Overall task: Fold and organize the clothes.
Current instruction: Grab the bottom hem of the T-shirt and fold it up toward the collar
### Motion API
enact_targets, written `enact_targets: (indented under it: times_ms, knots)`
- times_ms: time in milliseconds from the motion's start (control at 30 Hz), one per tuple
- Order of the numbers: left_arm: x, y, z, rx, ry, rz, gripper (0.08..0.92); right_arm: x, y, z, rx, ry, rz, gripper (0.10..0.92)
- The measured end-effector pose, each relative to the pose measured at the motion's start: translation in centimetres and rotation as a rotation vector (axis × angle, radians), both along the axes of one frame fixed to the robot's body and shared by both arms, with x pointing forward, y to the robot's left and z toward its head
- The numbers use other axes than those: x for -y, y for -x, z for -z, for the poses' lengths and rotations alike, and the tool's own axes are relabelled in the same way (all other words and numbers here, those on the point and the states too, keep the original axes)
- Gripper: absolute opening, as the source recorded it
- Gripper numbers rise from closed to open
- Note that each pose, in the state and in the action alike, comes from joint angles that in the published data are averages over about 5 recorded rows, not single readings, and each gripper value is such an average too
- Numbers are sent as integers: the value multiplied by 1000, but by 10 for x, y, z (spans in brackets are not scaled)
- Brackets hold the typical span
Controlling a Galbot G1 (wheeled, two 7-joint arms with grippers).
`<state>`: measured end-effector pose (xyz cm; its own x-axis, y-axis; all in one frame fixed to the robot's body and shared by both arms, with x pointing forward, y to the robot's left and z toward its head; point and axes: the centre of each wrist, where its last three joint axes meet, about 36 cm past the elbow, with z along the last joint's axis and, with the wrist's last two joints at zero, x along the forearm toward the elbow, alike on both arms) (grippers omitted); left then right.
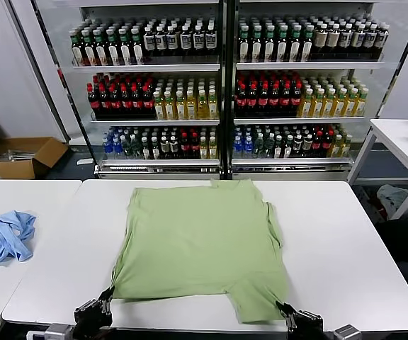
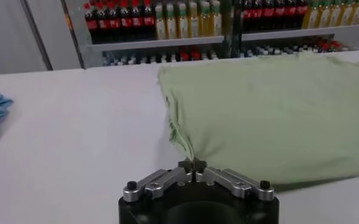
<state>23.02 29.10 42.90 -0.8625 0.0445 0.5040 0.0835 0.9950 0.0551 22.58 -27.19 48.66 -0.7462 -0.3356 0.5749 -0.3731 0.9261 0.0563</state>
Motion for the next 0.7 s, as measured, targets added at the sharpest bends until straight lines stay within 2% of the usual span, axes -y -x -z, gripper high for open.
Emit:
enact_targets:
  times_ms: [167, 333, 467, 700]
  knots:
    - [-4, 7, -15, 8, -16, -6, 81, -2, -3, -14, 31, -6, -15, 110]
    - [-12, -1, -27, 39, -10, -13, 81, -2, -19, -25, 88, -13, -3, 110]
    - [-17, -19, -29, 78, 24, -13, 81, 0, -40, -25, 135, -20, 26, 110]
    - [-26, -64, -14, 123, 87, -18, 81, -2, -87, -11, 187, -33, 75, 110]
